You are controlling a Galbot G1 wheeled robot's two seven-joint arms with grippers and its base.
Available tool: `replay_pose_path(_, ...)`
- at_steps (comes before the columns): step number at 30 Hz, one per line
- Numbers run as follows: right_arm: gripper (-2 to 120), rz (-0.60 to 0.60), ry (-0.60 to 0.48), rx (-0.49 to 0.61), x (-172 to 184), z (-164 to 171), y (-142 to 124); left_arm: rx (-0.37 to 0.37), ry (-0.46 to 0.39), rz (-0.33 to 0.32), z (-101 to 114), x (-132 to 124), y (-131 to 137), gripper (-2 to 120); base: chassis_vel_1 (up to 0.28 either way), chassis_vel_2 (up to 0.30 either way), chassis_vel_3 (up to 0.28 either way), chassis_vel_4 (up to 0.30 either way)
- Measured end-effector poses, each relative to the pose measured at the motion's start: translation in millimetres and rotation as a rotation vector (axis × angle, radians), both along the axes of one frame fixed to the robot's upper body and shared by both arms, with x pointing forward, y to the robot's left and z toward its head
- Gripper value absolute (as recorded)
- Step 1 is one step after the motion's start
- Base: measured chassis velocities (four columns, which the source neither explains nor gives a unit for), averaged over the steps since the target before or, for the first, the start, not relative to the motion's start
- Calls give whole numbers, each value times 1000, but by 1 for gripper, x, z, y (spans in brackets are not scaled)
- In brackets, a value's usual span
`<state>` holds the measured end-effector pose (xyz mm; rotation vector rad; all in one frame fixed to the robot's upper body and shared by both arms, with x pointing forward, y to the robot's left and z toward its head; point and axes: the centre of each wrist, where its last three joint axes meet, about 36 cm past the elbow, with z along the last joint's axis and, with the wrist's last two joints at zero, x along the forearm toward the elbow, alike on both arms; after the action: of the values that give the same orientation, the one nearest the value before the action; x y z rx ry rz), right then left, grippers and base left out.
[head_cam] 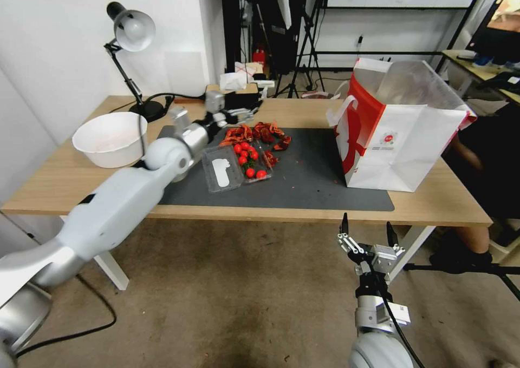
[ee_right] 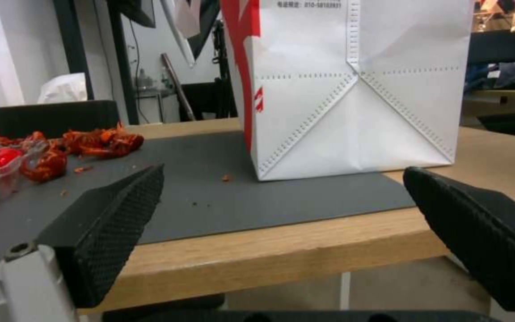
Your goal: Pick up the trash from the table and place it into the takeout bag.
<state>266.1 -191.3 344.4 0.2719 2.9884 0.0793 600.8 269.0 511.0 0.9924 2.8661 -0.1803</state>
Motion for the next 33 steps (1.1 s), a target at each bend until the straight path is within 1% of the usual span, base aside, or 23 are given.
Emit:
replay_pose_path(3,100,3,2,-2,0,-1,1,14,8,47,-8,-16,22,100,0,0,0,0)
replay_pose_path(4,100,3,2,-2,0,-1,1,14,8,47,-8,-16,22,100,0,0,0,0)
replay_pose_path(7,100,4,3,-4,0,-1,1,20,22,93,-20,-33,41,100,0,0,0,0)
replay_pose_path(8,100,4,3,-4,0,-1,1,20,22,93,-20,-33,41,100,0,0,0,0)
replay_pose_path(10,100,6,4,-8,0,-2,1,23,33,131,-30,-48,55,100,0,0,0,0)
replay_pose_path(11,100,6,4,-9,0,-3,1,22,35,143,-33,-53,60,100,0,0,0,0)
replay_pose_path(14,100,6,4,-9,0,-3,1,22,36,148,-34,-55,61,100,0,0,0,0)
replay_pose_path(15,100,7,5,-9,0,-4,1,21,42,168,-39,-64,69,100,0,0,0,0)
replay_pose_path(16,100,7,5,-9,0,-4,1,21,42,168,-39,-64,69,100,0,0,0,0)
replay_pose_path(18,100,11,8,-8,0,-5,4,29,32,202,-49,-84,82,100,0,0,0,0)
replay_pose_path(20,100,11,8,-7,0,-5,4,30,30,210,-50,-89,84,100,0,0,0,0)
replay_pose_path(23,100,13,7,-8,-1,-4,5,39,35,242,-62,-107,89,100,0,0,0,0)
replay_pose_path(24,100,13,7,-8,-1,-4,5,39,35,242,-62,-107,89,100,0,0,0,0)
replay_pose_path(26,100,15,6,-8,-1,-4,5,45,44,264,-78,-125,93,100,0,0,0,0)
replay_pose_path(27,100,15,6,-8,-1,-4,5,45,44,264,-78,-125,93,100,0,0,0,0)
replay_pose_path(28,100,15,7,-8,-2,-4,5,45,48,272,-83,-133,94,100,0,0,0,0)
replay_pose_path(29,100,15,7,-8,-2,-4,5,45,50,275,-85,-136,94,100,0,0,0,0)
replay_pose_path(30,100,15,8,-7,-2,-4,5,48,50,286,-90,-145,95,100,0,0,0,0)
replay_pose_path(31,100,15,8,-7,-2,-4,5,48,50,286,-90,-145,95,100,0,0,0,0)
replay_pose_path(33,100,15,8,-6,-2,-4,6,57,45,297,-95,-155,95,100,0,0,0,0)
